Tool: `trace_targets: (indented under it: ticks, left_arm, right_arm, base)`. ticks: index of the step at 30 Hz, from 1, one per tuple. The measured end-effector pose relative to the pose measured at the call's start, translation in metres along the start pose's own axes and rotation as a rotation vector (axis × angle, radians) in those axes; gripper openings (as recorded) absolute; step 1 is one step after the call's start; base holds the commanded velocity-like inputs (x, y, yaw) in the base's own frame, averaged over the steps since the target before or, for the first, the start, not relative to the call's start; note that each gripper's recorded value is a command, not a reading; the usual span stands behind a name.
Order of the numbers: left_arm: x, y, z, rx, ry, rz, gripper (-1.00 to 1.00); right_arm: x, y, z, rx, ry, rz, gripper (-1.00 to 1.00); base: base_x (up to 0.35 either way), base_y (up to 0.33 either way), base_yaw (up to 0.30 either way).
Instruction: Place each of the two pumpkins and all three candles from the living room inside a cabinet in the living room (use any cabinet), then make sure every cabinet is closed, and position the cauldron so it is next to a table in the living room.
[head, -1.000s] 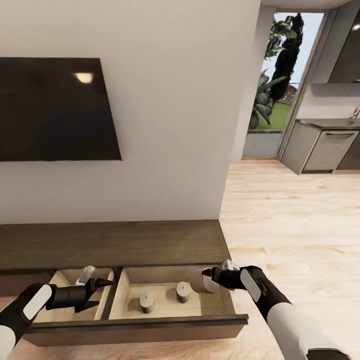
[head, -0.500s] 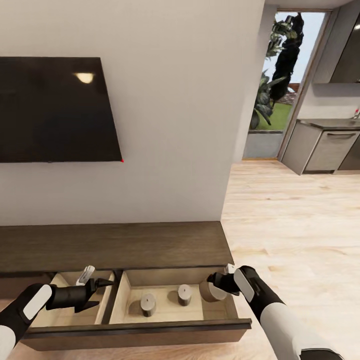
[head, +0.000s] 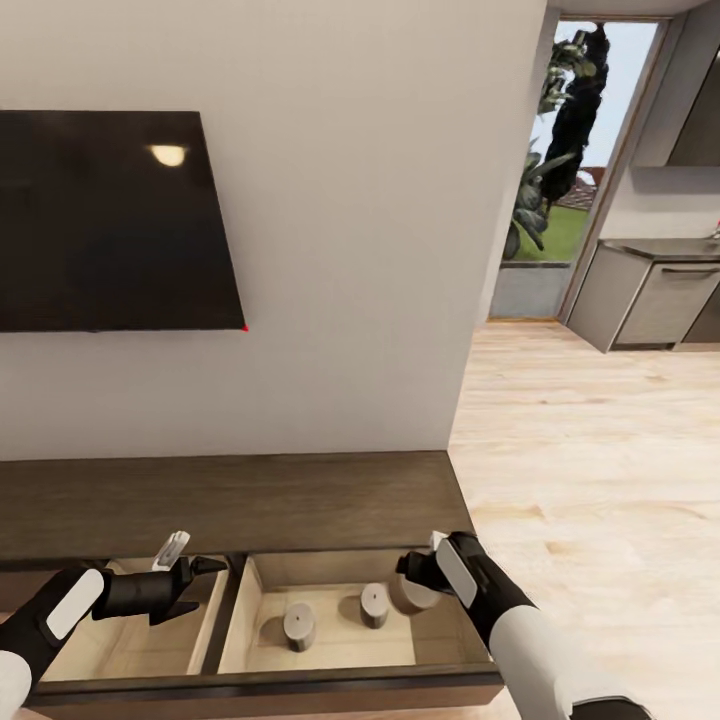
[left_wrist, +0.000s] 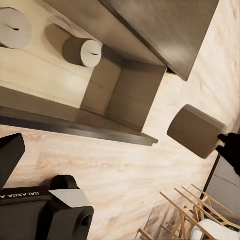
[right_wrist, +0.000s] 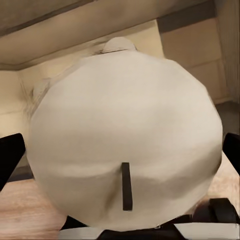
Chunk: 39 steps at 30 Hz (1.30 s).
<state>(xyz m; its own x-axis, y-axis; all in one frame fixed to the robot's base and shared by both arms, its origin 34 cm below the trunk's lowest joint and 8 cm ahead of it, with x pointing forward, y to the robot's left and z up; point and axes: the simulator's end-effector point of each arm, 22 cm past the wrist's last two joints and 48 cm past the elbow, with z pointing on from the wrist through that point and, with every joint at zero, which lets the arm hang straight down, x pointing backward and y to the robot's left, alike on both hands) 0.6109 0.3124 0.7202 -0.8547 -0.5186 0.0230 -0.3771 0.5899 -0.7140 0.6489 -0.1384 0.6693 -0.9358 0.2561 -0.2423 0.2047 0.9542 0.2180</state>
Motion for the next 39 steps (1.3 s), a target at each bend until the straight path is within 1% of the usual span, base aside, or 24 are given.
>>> trace_targets:
  ticks: [2,5,12,18,22,24,33,39]
  left_arm:
    - [0.0,0.0,0.0,0.0,0.0,0.0,1.0]
    - [0.0,0.0,0.0,0.0,0.0,0.0,1.0]
    - [0.0,0.0,0.0,0.0,0.0,0.0,1.0]
    - [0.0,0.0,0.0,0.001,0.001,-0.001,1.0]
    - [0.0,0.0,0.0,0.002,0.001,-0.001,1.0]
    - [0.0,-0.001,0.0,0.004,0.001,-0.002,1.0]
    - [0.0,0.008,0.009,0.006,0.001,-0.004,1.0]
    - [0.0,0.015,0.016,0.006,0.002,-0.003,1.0]
  right_arm:
    - [0.003,0.005,0.0,0.011,0.003,-0.02,-1.0]
    - [0.005,0.008,0.0,0.022,0.005,-0.034,-1.0]
    - [0.006,0.001,0.0,0.063,0.008,-0.038,-1.0]
    - [0.009,-0.003,0.001,0.081,0.018,-0.038,-1.0]
    - [0.011,0.0,0.002,0.078,0.021,-0.039,-1.0]
    - [0.008,0.001,0.002,0.078,0.006,-0.037,-1.0]
    - [0.005,-0.003,0.014,0.071,-0.015,-0.031,-1.0]
    - [0.006,-0.004,0.023,0.066,-0.016,-0.029,-1.0]
  base:
    - [-0.007,0.001,0.0]
    - [-0.078,0.0,0.0]
    - [-0.024,0.0,0.0]
    - [-0.001,0.0,0.0]
    - [0.0,0.0,0.0]
    - [0.0,0.0,0.0]
    - [0.0,0.0,0.004]
    - [0.0,0.0,0.163]
